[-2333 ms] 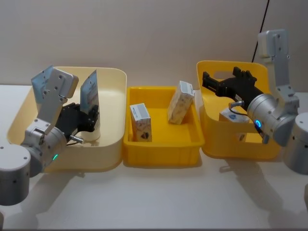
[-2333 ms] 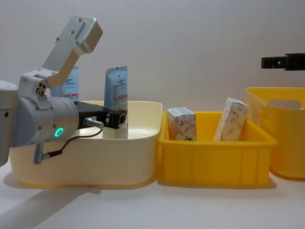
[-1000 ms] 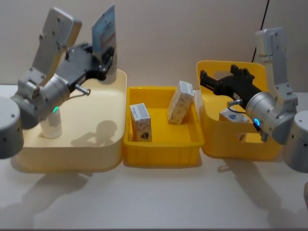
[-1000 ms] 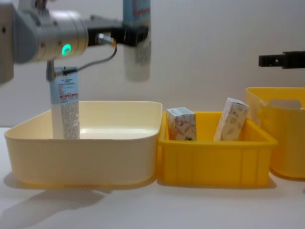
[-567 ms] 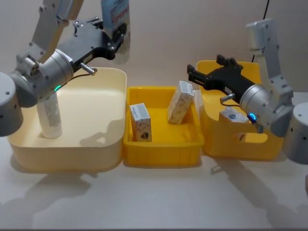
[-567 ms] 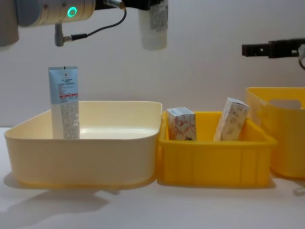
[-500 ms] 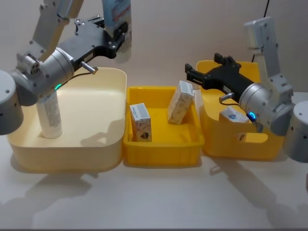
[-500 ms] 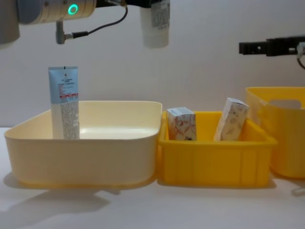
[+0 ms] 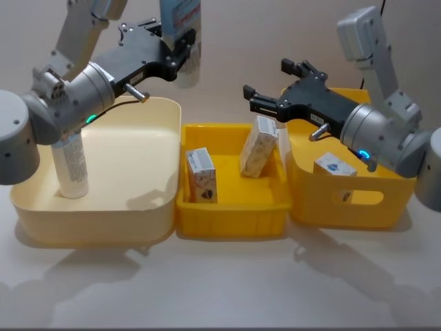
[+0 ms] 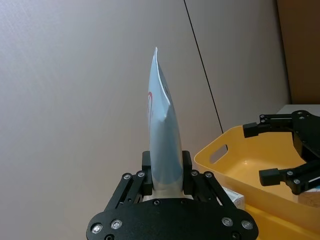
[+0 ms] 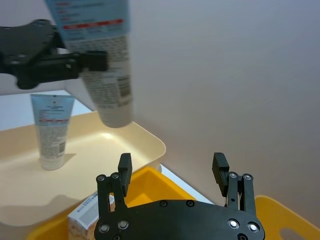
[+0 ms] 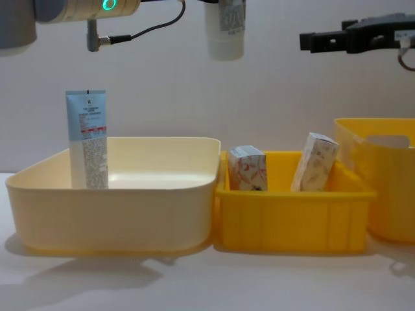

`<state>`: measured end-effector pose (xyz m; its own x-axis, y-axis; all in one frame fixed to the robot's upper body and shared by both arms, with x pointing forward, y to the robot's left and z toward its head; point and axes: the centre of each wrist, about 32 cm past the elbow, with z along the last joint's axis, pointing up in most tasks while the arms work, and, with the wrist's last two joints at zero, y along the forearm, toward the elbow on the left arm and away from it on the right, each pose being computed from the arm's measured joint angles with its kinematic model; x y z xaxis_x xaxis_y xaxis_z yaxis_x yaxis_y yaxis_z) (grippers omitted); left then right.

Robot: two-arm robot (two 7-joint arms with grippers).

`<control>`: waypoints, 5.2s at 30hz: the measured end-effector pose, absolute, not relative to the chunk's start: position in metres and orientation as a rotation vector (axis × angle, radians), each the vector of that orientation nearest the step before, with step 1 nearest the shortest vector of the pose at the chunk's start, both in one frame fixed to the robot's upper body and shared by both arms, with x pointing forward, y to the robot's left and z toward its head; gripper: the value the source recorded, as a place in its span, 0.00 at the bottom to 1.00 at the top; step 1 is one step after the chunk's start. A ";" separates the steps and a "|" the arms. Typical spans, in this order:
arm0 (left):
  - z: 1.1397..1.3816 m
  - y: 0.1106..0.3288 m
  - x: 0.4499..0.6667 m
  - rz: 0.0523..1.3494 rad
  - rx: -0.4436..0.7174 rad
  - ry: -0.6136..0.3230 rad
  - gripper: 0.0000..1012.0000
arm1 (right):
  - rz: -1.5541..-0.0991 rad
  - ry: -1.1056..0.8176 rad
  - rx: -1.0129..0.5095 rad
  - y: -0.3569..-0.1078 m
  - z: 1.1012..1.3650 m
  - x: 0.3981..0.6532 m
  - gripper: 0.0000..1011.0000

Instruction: Bimanual collaborative sorting of washing and personal care products

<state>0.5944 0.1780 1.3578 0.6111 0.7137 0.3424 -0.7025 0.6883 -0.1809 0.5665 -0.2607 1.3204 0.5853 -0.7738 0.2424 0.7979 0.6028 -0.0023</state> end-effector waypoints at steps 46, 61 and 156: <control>1.359 0.170 0.594 0.782 0.010 -0.365 0.31 | -0.812 -0.563 -0.296 -0.235 1.303 0.566 0.99; 1.352 0.169 0.600 0.774 -0.004 -0.341 0.31 | -0.838 -0.418 -0.221 -0.221 1.288 0.571 0.99; 1.345 0.172 0.598 0.772 -0.024 -0.328 0.31 | -0.841 -0.276 -0.182 -0.165 1.307 0.613 0.99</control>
<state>0.5976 0.1717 1.3453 0.6684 0.6881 0.2823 -0.6806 0.7190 -0.1411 0.6133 -0.1648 1.3070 0.6339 -0.7079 0.3114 0.7549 0.6540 -0.0500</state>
